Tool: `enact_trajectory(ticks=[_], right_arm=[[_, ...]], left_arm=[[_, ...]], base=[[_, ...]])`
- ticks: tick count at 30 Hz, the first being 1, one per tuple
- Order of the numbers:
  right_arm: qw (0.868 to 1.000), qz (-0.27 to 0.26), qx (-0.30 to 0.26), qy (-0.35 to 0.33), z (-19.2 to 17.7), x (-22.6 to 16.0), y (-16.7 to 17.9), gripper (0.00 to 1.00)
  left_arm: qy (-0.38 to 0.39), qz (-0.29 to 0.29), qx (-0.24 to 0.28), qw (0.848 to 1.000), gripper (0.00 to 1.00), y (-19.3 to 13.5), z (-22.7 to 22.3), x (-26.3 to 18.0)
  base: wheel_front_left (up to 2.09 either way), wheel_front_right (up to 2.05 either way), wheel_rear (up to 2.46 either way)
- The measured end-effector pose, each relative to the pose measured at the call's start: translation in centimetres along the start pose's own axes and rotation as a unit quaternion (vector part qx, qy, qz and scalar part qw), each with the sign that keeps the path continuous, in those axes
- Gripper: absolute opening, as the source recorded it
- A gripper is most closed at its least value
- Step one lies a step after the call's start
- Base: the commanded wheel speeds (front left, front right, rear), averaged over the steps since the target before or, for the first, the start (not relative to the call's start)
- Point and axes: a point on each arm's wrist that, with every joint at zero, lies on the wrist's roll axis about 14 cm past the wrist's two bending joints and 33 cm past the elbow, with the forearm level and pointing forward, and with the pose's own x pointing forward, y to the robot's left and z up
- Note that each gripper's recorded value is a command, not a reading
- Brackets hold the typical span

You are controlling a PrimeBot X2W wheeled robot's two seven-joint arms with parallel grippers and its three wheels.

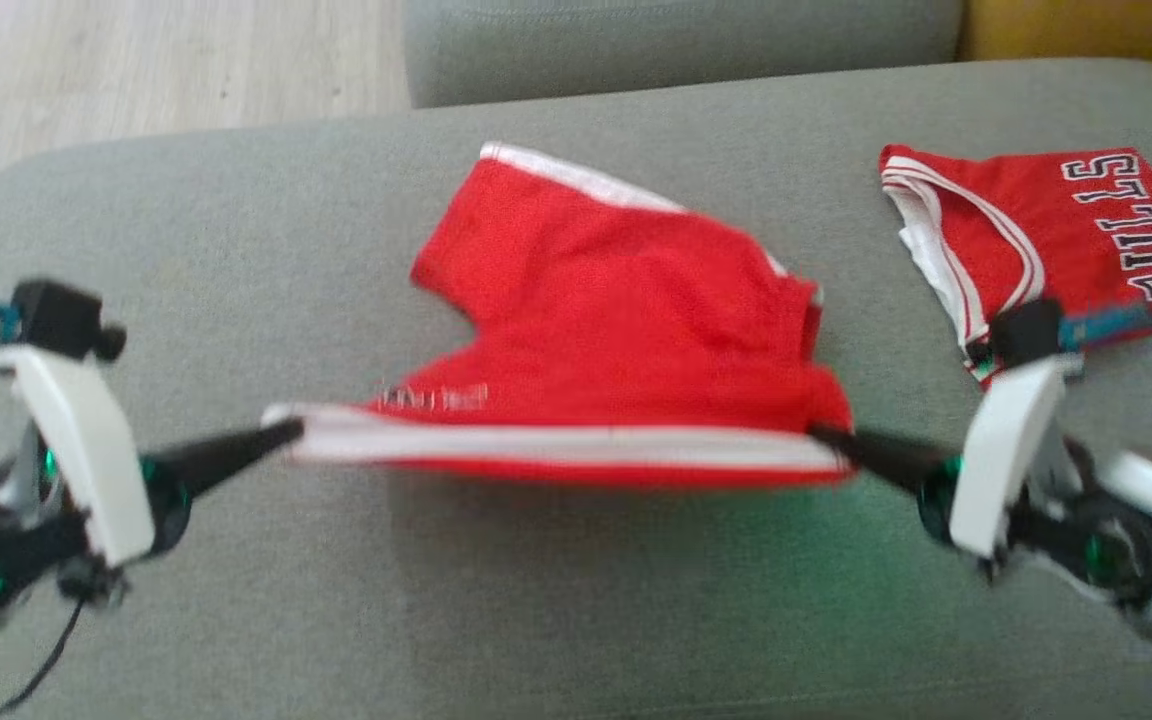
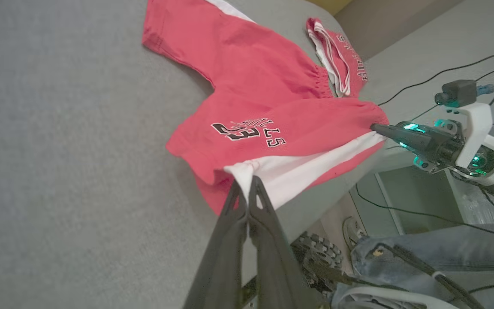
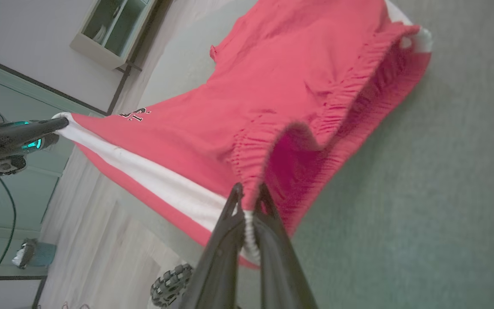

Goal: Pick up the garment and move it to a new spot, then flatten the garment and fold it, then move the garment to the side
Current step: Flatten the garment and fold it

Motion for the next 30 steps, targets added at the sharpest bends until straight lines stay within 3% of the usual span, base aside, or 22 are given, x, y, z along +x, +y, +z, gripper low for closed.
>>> enact_trajectory(ticks=[4,8,17,24,30], right_arm=[[0.999,0.007,0.028,0.017,-2.8,-1.0,0.3,0.00],[0.999,0.023,0.044,0.000,-3.1,-1.3,1.2,0.00],[0.991,0.038,0.085,-0.091,0.9,-1.1,1.0,0.00],[0.980,0.045,0.170,-0.089,1.5,0.9,-0.6,0.00],[0.977,0.036,0.183,-0.104,4.2,2.3,-3.0,0.00]], left_arm=[[0.026,-0.011,-0.017,0.999,0.00,-0.6,-2.0,-0.8],[0.037,-0.015,-0.023,0.999,0.00,-0.7,-2.6,-1.1],[0.004,-0.017,-0.011,1.000,0.00,0.3,1.3,0.6],[0.004,-0.022,0.010,1.000,0.00,1.7,5.9,4.2],[0.017,-0.029,0.011,0.999,0.00,3.1,8.5,8.6]], base=[[0.00,0.00,0.00],[0.00,0.00,0.00],[0.00,0.00,0.00],[0.00,0.00,0.00],[0.00,0.00,0.00]])
